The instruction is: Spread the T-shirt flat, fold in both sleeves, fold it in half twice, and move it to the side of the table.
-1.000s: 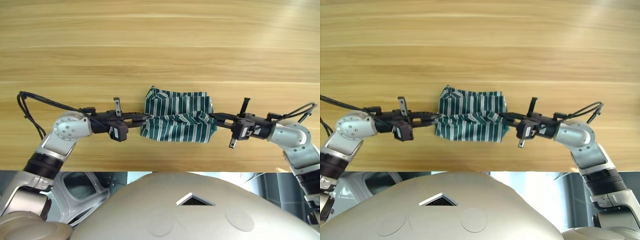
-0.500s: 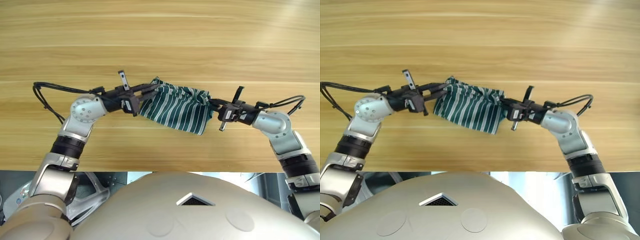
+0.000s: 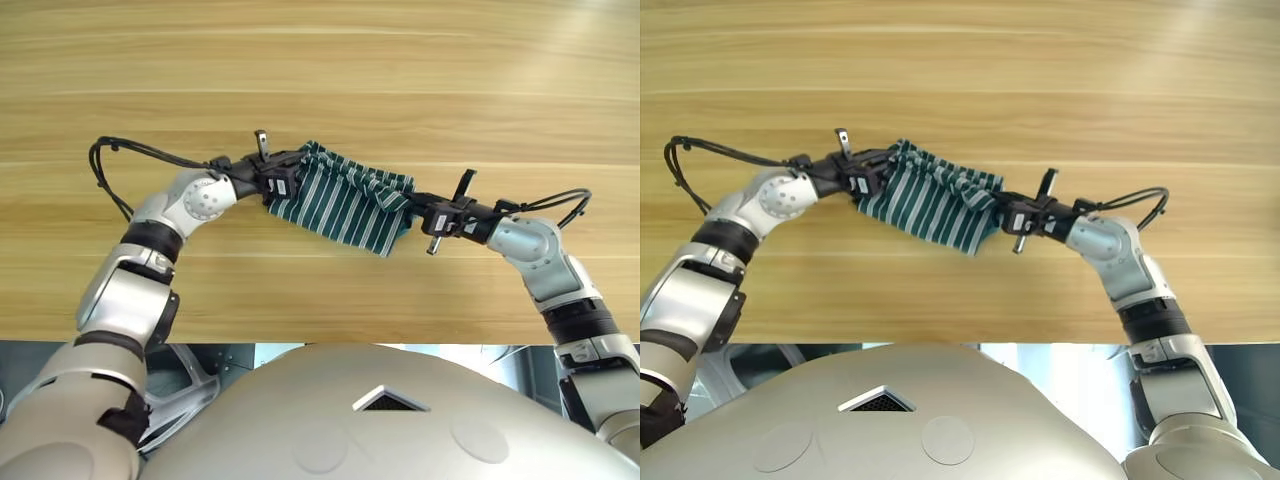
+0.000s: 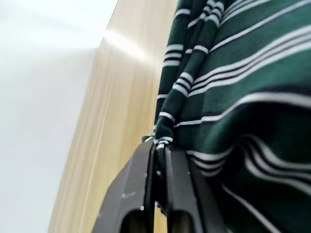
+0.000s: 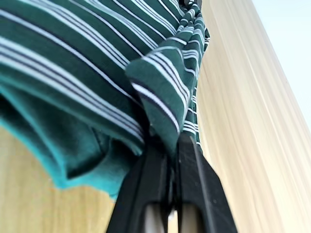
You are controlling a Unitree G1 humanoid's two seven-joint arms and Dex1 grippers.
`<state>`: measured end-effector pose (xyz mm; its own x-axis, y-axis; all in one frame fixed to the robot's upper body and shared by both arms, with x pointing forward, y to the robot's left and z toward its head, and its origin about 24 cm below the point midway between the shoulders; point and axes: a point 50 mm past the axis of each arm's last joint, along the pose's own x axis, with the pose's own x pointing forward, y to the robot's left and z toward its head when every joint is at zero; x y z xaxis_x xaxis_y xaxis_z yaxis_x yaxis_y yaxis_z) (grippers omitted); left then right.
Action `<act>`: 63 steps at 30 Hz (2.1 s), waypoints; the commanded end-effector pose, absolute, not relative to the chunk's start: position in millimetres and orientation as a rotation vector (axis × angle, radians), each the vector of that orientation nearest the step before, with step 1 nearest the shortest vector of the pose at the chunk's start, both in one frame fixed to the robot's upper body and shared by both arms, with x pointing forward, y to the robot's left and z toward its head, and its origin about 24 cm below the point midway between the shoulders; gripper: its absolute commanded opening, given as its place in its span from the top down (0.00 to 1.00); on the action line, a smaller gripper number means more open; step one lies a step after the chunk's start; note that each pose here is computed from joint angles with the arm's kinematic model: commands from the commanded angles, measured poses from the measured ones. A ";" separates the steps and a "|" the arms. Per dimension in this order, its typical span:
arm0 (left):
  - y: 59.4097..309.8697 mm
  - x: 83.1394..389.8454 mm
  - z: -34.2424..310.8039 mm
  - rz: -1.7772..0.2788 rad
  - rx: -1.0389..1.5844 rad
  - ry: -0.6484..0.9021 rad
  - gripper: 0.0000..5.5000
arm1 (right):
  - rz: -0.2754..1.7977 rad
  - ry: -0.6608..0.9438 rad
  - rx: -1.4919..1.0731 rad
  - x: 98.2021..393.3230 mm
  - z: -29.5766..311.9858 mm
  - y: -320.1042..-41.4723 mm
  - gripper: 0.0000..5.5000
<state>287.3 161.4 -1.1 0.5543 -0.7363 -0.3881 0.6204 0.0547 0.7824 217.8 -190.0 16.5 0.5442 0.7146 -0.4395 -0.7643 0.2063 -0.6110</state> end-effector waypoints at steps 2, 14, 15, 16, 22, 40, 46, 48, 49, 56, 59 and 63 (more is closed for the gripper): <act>185.1 278.7 -26.2 -1.047 1.157 0.097 0.98 | 1.006 0.153 -0.857 213.2 7.8 -200.0 1.00; 173.1 275.3 -16.8 -1.129 0.959 0.042 0.65 | 0.728 0.187 -0.408 249.7 10.5 -203.5 0.63; 172.2 276.6 -14.9 -1.113 0.925 0.032 0.62 | 0.707 0.187 -0.375 253.0 11.4 -205.0 0.59; 170.9 281.4 -9.6 -1.062 0.869 0.007 0.60 | 0.700 0.187 -0.342 255.0 11.5 -205.2 0.57; 180.0 301.3 15.4 -0.876 0.648 -0.063 0.42 | 0.721 0.210 -0.187 256.4 11.3 -210.2 0.36; 210.6 289.0 72.6 -0.849 -0.330 -0.498 0.25 | 0.406 -0.261 0.131 284.6 66.8 -257.6 0.05; 201.1 246.8 75.3 -1.068 -0.397 -0.604 0.44 | 0.691 -0.495 -0.196 266.3 108.6 -166.3 0.25; 210.0 249.1 77.7 -1.005 -0.548 -0.644 0.52 | 0.807 -0.531 -0.268 258.9 116.3 -140.0 0.35; 215.7 252.5 75.9 -0.960 -0.612 -0.650 0.54 | 0.871 -0.530 -0.306 256.7 116.0 -128.6 0.37; 241.8 276.6 32.6 -0.584 -0.730 -0.478 0.74 | 1.003 -0.405 -0.373 270.5 95.7 -98.9 0.60; 252.3 284.9 15.0 -0.386 -0.743 -0.362 0.81 | 1.041 -0.344 -0.448 270.6 78.5 -91.4 0.71; 264.2 290.3 -0.2 -0.159 -0.757 -0.228 0.81 | 1.089 -0.264 -0.534 268.5 54.5 -86.2 0.84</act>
